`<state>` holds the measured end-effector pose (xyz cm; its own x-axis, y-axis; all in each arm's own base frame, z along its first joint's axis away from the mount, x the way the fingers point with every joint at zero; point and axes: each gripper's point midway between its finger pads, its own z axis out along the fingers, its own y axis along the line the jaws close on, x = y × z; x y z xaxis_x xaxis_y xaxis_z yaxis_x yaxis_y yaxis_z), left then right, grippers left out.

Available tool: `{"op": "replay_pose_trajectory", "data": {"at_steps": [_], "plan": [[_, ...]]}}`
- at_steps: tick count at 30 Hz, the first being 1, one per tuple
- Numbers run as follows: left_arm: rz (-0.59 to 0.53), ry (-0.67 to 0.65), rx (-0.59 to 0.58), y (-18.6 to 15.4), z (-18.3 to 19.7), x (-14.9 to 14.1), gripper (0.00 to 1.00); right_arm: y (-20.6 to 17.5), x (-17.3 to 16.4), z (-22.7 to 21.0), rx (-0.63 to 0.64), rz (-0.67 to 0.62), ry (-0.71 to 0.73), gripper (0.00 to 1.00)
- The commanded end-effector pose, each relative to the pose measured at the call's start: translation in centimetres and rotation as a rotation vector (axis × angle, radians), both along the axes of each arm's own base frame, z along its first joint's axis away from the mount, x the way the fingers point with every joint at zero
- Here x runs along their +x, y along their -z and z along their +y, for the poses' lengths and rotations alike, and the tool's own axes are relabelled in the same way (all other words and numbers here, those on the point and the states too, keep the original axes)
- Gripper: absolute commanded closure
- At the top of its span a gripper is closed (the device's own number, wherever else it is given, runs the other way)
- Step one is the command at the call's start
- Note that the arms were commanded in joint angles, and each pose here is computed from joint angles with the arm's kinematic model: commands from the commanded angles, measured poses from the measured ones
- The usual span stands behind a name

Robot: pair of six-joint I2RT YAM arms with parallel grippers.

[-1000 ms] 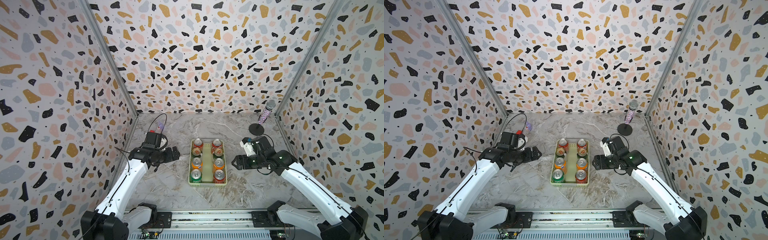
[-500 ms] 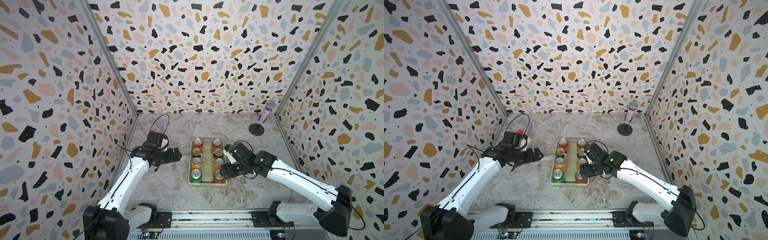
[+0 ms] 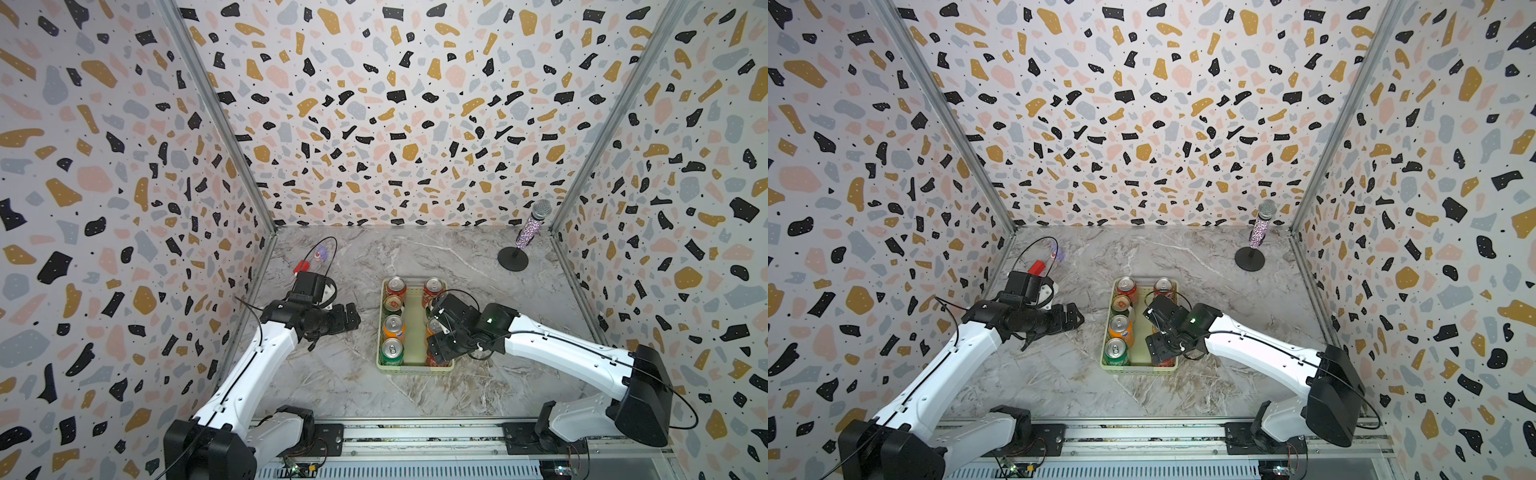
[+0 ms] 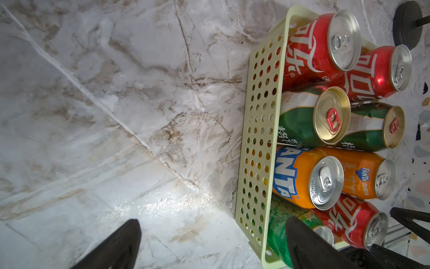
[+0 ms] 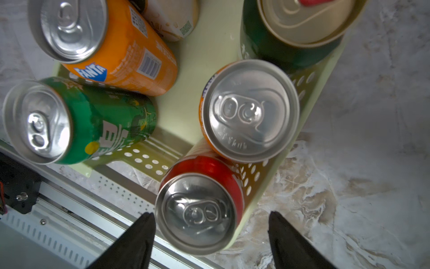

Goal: Take out the drinks from the basket
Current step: Pick up the drink from the basket.

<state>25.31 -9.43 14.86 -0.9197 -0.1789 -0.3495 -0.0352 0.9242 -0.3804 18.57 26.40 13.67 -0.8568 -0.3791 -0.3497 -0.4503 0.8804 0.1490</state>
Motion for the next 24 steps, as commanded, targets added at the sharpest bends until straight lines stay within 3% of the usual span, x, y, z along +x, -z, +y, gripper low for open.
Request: {"op": "replay_pose_trajectory", "data": {"at_steps": [1,24], "plan": [[0.001,0.004,0.008,0.2,0.0,-0.1,0.0,-0.8,0.7,0.8,-0.001,-0.036,0.008,0.2],[0.002,0.008,-0.003,0.2,-0.2,-0.3,0.0,3.4,0.6,1.5,-0.09,-0.01,0.028,0.24]]}}
